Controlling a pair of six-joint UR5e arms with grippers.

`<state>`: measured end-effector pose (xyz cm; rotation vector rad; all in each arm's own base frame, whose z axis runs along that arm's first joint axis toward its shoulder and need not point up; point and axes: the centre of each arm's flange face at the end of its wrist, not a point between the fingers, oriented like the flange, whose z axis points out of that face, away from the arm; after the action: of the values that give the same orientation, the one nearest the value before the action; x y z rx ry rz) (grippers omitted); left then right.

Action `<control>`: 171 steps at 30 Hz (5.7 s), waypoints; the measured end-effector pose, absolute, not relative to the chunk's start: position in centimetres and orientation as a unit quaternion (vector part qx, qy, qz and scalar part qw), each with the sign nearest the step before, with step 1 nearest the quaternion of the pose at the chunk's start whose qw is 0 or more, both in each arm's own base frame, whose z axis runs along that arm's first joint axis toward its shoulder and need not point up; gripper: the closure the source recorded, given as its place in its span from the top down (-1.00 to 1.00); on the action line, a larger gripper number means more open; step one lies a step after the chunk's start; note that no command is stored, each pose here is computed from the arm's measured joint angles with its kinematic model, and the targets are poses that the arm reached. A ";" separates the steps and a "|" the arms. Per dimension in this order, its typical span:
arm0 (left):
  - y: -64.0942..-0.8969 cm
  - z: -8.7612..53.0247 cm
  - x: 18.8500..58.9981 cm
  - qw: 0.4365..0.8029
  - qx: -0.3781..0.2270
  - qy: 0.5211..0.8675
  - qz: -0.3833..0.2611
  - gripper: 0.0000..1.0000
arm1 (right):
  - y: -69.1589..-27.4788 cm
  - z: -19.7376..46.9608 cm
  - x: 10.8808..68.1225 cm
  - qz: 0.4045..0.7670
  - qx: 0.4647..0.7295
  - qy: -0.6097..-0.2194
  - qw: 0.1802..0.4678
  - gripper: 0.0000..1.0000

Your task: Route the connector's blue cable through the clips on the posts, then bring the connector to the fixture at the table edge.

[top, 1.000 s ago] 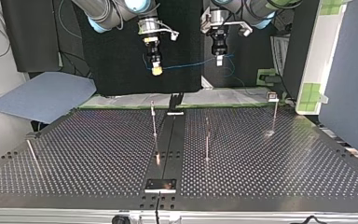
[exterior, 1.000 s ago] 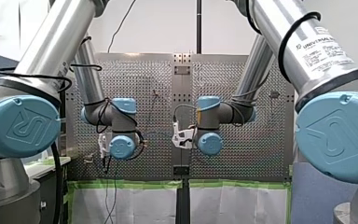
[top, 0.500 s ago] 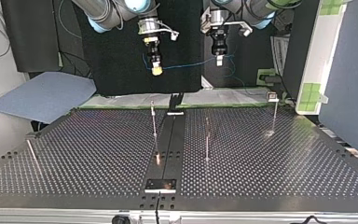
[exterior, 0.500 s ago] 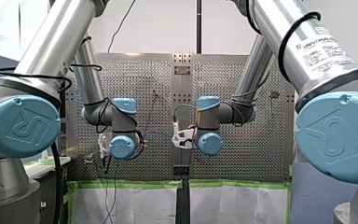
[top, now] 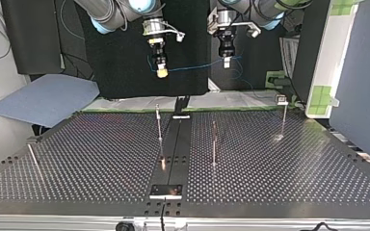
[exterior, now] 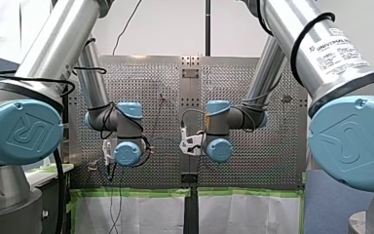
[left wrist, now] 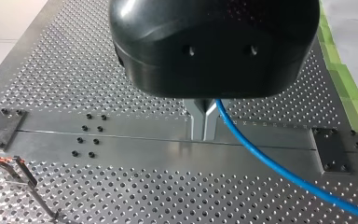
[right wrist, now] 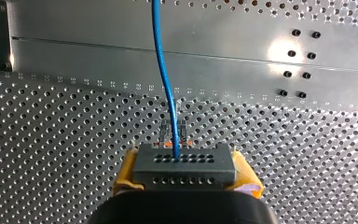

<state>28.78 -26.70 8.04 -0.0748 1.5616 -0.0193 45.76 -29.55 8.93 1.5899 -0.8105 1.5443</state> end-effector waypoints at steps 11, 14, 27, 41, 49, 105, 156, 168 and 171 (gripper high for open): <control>-26.7 8.0 28.8 0.710 -0.034 0.704 -0.009 -0.98 | -29.6 8.9 45.8 0.605 0.623 -0.318 0.381 -1.00; -26.7 8.0 28.8 0.710 -0.034 0.704 -0.009 -0.98 | -29.6 8.9 45.8 0.605 0.623 -0.318 0.381 -1.00; -26.7 8.1 28.8 0.710 -0.034 0.704 -0.008 -0.94 | -29.6 8.9 45.8 0.605 0.623 -0.318 0.381 -1.00; -24.7 4.5 27.7 0.677 -0.026 0.735 0.023 -0.94 | -28.7 5.6 45.1 0.566 0.659 -0.326 0.373 -1.00; -24.6 4.0 27.6 0.673 -0.024 0.739 0.026 -0.94 | -28.0 2.7 44.3 0.533 0.690 -0.331 0.362 -1.00; -25.7 17.5 32.8 0.733 -0.065 0.677 -0.012 -0.79 | -31.0 14.1 47.2 0.592 0.663 -0.338 0.308 -1.00; -25.4 22.5 44.7 0.758 -0.090 0.645 -0.040 -0.74 | -42.3 25.9 45.7 0.654 0.590 -0.332 0.337 -1.00; -25.1 23.7 46.3 0.759 -0.085 0.644 -0.041 -0.74 | -44.2 27.1 45.5 0.662 0.586 -0.324 0.336 -1.00; -24.9 23.7 46.3 0.757 -0.087 0.646 -0.038 -0.74 | -44.2 27.1 45.6 0.664 0.587 -0.321 0.334 -1.00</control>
<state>46.32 -24.94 23.75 -0.1901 1.4090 -0.0831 45.62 -44.15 27.10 1.5329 -0.8392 1.7334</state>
